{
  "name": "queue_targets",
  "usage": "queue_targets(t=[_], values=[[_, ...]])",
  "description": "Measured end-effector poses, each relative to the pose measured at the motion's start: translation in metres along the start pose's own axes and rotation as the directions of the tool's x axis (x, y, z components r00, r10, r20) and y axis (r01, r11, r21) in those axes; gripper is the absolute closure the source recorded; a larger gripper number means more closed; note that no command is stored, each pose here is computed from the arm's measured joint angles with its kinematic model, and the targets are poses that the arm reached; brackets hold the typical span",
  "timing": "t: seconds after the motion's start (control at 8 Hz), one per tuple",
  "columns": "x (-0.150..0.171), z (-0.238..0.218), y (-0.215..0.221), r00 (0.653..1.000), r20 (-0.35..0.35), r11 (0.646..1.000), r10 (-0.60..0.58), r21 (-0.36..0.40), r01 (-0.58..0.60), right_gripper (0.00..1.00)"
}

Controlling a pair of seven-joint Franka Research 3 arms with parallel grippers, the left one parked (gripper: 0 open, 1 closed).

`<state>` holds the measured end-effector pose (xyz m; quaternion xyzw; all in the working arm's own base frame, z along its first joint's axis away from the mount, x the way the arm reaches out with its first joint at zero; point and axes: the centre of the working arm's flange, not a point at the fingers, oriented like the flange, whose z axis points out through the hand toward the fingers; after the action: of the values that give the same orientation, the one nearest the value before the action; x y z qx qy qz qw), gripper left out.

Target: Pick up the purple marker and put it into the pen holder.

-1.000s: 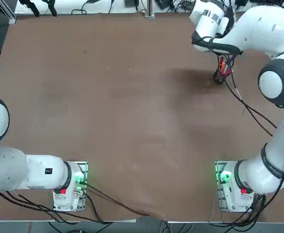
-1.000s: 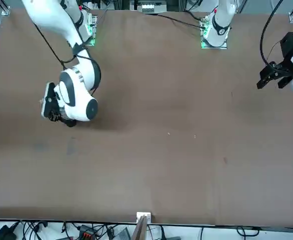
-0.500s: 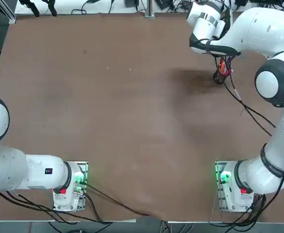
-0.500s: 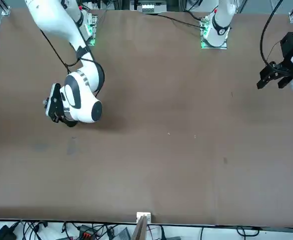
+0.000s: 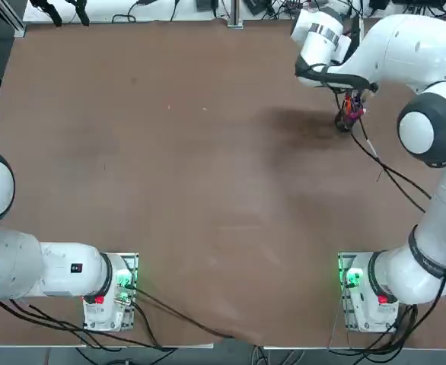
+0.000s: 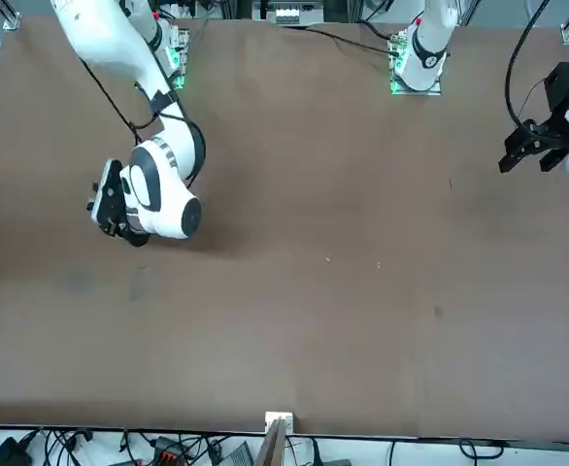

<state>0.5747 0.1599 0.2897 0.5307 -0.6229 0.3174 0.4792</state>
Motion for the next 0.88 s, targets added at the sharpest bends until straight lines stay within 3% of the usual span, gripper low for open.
queue_targets(t=[0.25, 0.5, 0.75, 0.88], values=[[-0.004, 0.001, 0.001, 1.0, -0.009, 1.0, -0.002, -0.005, 0.002, 0.0], [0.001, -0.004, -0.001, 0.999, 0.015, 0.999, -0.052, -0.009, 0.052, 0.0], [0.03, -0.024, -0.011, 0.972, 0.149, 0.983, -0.181, -0.008, 0.184, 0.0], [0.052, -0.03, -0.017, 0.935, 0.239, 0.964, -0.263, 0.017, 0.267, 0.0]])
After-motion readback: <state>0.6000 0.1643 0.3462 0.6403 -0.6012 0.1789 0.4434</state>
